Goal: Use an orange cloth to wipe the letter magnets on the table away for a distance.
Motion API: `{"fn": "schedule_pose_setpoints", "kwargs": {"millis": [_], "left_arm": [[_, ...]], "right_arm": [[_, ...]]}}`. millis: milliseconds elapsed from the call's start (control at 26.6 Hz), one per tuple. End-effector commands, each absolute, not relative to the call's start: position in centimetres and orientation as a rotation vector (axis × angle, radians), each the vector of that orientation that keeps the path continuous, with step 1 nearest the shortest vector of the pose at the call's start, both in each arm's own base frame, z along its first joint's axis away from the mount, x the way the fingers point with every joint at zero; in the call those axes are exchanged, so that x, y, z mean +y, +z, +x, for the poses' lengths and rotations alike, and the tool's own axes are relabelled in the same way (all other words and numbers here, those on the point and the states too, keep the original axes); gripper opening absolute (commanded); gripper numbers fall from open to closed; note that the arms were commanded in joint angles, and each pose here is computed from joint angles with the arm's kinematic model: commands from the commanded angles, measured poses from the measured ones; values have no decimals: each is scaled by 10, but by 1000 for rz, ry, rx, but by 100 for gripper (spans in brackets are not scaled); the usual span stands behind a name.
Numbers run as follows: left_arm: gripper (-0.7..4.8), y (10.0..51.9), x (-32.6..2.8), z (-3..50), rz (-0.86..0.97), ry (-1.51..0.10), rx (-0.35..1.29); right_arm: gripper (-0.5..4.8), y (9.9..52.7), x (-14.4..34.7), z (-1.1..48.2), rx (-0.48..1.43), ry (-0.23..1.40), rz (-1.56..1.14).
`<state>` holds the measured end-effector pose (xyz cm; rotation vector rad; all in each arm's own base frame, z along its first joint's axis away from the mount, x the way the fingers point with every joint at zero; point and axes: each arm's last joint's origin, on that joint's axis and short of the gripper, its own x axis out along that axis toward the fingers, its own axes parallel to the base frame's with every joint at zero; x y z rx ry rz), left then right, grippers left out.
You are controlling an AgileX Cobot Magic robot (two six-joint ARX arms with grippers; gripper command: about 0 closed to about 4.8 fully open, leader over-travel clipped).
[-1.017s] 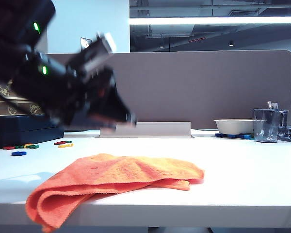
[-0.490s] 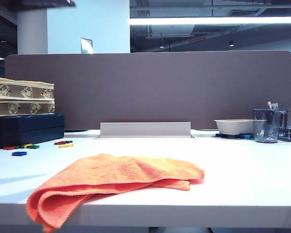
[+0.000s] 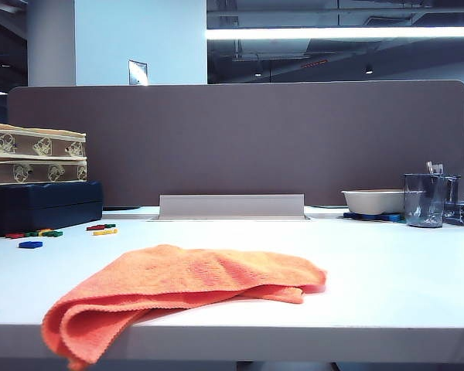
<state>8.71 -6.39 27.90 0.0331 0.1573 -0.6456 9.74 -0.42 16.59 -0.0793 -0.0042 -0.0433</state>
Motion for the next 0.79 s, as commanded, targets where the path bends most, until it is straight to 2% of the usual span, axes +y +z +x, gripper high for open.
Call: {"fn": "schedule_pose_setpoints", "kwargs": {"millis": [38,339,791], "left_arm": [[281,275,-52,73,46,-603,158],[279,238,-34,50,4,-568,81],[279,203,-46,70,-32,-527,35]], "right_arm": [[-5,165,-4,98,-17,-45,-78],[-5,165,-4,98,-16,-45,-79],[-5,163,-4,98,9,-47,-78]]}}
